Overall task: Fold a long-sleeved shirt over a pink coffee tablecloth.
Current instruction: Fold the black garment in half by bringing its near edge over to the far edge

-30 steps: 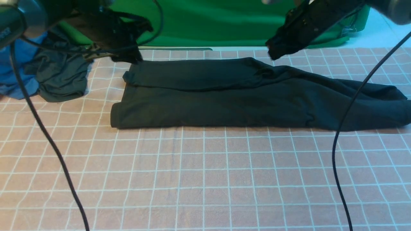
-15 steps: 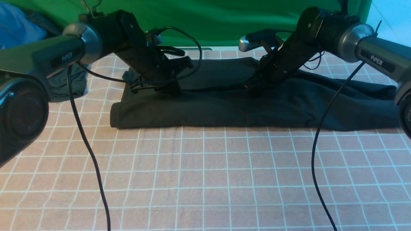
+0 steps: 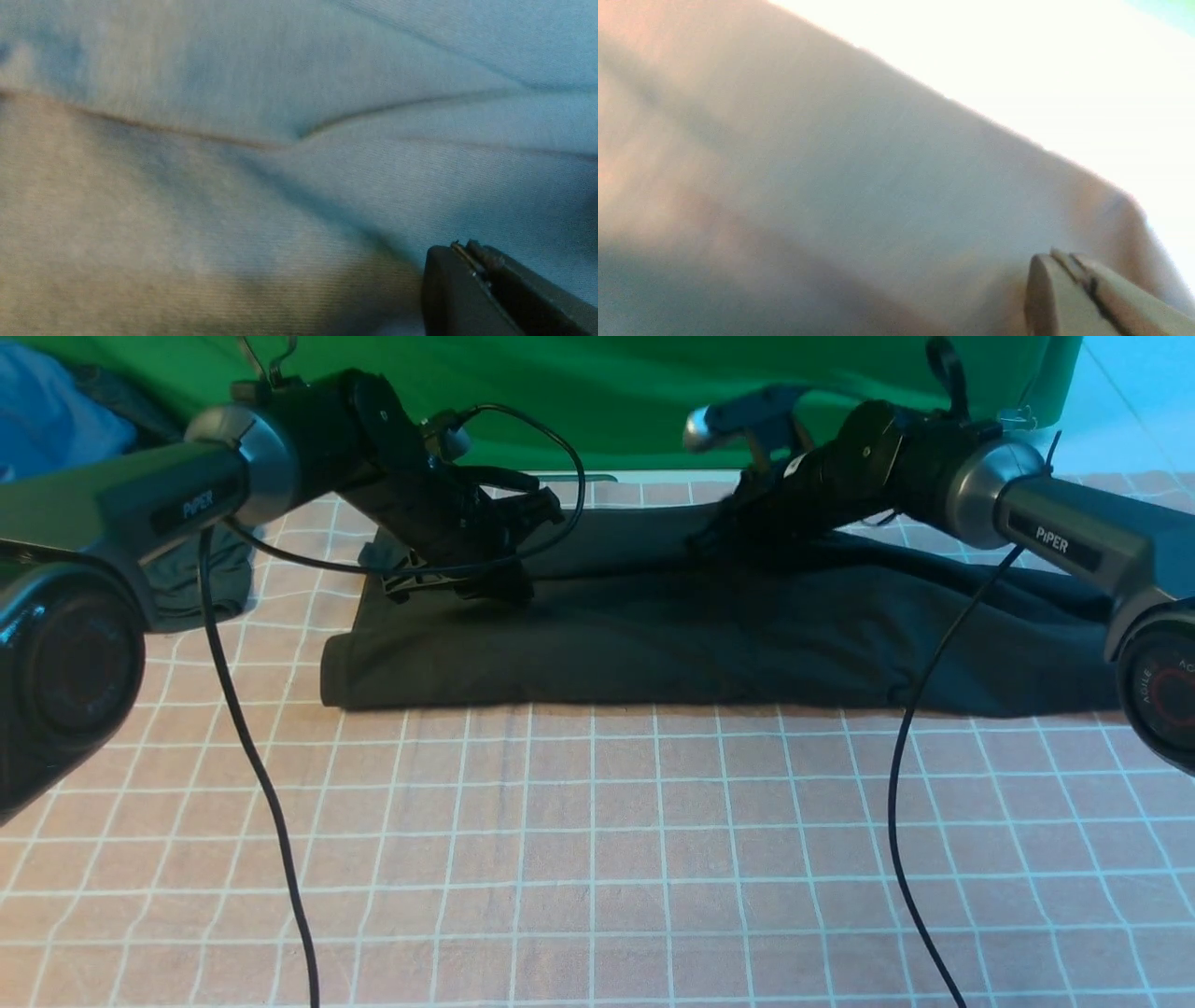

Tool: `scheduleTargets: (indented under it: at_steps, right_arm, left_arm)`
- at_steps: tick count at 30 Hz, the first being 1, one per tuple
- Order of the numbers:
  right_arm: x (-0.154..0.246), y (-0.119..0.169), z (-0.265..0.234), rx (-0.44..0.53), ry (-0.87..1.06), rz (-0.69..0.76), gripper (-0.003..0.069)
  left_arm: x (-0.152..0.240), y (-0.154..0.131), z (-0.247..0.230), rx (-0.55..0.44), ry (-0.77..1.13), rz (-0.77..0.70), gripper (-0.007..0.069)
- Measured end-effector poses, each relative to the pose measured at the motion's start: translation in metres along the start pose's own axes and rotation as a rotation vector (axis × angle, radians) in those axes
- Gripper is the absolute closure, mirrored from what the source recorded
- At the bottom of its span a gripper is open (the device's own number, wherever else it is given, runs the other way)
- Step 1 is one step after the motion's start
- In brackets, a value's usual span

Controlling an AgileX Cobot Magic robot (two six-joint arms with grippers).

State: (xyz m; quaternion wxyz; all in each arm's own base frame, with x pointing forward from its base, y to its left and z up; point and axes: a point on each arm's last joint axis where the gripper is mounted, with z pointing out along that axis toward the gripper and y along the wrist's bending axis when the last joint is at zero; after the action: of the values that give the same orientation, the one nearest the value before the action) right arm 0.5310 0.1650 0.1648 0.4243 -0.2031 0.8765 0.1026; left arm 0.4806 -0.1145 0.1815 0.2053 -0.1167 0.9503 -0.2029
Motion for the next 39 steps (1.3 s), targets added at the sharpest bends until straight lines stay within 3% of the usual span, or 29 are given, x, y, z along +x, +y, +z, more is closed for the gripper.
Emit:
scheduleTargets:
  at_steps: [5, 12, 21, 34, 39]
  right_arm:
    - [-0.003, -0.013, -0.01, 0.003, 0.021, 0.045, 0.062]
    - [-0.012, -0.002, -0.045, -0.111, 0.194, 0.028, 0.062]
    - [-0.007, 0.001, -0.046, -0.137, 0.249, 0.027, 0.062]
    - [0.007, 0.017, -0.051, -0.235, 0.425, 0.021, 0.062]
    - [0.007, 0.026, -0.05, -0.253, 0.428, -0.027, 0.062]
  left_arm:
    - [0.0, -0.001, 0.0, 0.008, 0.0, -0.008, 0.0612]
    - [-0.004, -0.001, 0.002, 0.013, -0.05, 0.006, 0.0612]
    - [-0.002, 0.009, 0.026, 0.005, -0.057, -0.009, 0.0612]
    - [-0.027, 0.019, 0.046, 0.029, -0.394, 0.021, 0.0612]
    - [-0.042, 0.022, 0.031, 0.054, -0.503, -0.02, 0.0612]
